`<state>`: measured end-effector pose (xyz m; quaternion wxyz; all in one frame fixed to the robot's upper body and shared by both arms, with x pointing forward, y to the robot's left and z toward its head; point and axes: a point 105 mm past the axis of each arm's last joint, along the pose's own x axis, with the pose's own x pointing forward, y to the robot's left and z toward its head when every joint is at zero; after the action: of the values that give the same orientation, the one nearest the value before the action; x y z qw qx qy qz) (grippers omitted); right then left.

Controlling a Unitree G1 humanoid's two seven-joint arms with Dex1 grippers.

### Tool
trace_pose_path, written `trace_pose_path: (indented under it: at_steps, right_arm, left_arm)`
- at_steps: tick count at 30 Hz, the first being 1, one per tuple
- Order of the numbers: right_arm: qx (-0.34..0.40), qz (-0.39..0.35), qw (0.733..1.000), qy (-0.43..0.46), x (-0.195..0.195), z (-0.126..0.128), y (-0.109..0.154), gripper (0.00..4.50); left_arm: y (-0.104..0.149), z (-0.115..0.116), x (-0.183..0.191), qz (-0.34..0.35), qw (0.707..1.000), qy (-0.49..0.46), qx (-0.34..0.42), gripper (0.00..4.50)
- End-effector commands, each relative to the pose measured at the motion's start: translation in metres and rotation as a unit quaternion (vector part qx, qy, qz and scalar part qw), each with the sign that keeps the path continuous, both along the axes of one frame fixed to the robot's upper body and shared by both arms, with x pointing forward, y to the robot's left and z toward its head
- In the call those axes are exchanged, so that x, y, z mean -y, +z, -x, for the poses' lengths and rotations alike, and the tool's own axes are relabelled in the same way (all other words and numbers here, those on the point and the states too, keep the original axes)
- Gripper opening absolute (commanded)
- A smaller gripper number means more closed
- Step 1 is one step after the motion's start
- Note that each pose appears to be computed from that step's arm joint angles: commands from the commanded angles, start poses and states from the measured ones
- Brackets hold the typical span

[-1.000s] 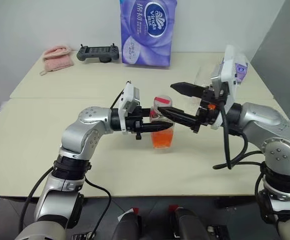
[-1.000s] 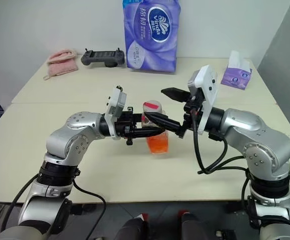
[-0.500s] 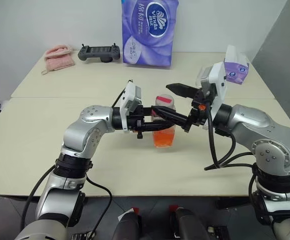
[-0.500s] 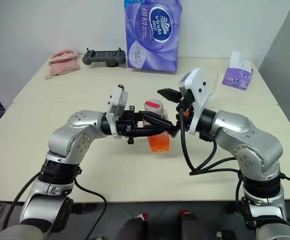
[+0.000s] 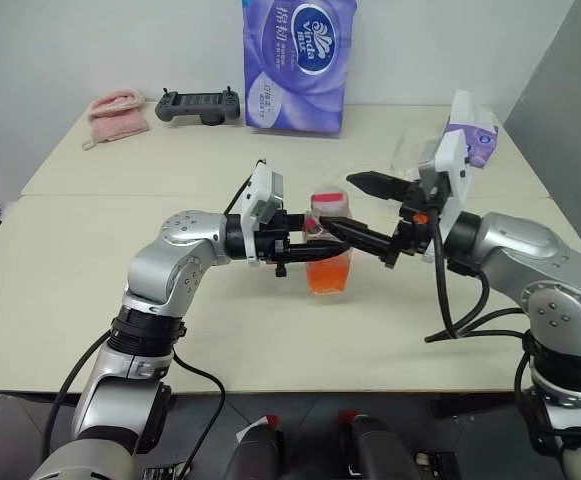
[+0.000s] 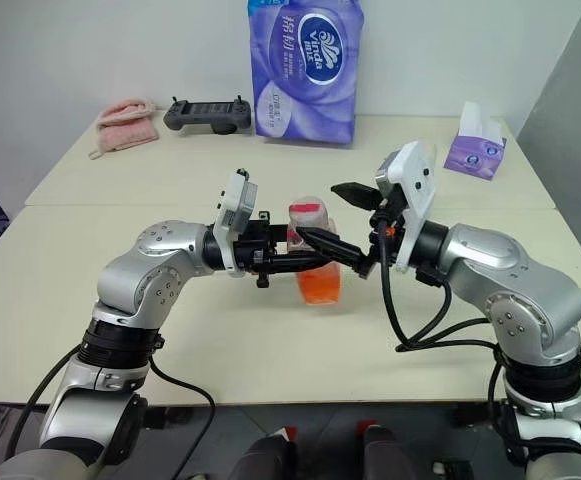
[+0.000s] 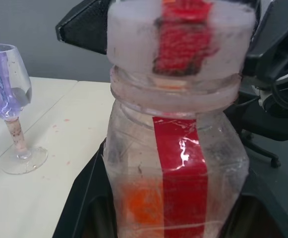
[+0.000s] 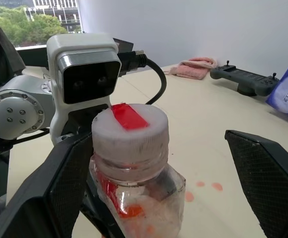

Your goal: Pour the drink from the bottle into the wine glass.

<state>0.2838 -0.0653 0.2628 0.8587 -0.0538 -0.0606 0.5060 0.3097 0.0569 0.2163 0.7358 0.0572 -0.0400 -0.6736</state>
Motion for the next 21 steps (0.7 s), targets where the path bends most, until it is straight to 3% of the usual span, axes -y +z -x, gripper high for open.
trace_pose_path:
  at_steps: [1,10,18,21]
  right_arm:
    - [0.025,-0.008,1.000,-0.007,0.008,0.005,0.012,4.45]
    - [0.015,-0.029,0.999,0.034,-0.005,0.016,0.018,4.45]
    - [0.021,-0.049,0.998,0.033,-0.022,0.010,0.021,4.45]
    - [0.021,-0.044,0.998,0.033,-0.022,0.009,0.018,3.82]
  left_arm:
    - [0.013,0.004,0.001,0.014,0.999,-0.010,0.031,1.82]
    - [0.013,0.003,0.001,0.014,0.999,-0.009,0.032,1.82]
    - [0.013,0.004,0.002,0.013,0.999,-0.010,0.032,1.82]
    - [0.013,0.004,0.001,0.011,0.999,-0.009,0.032,1.82]
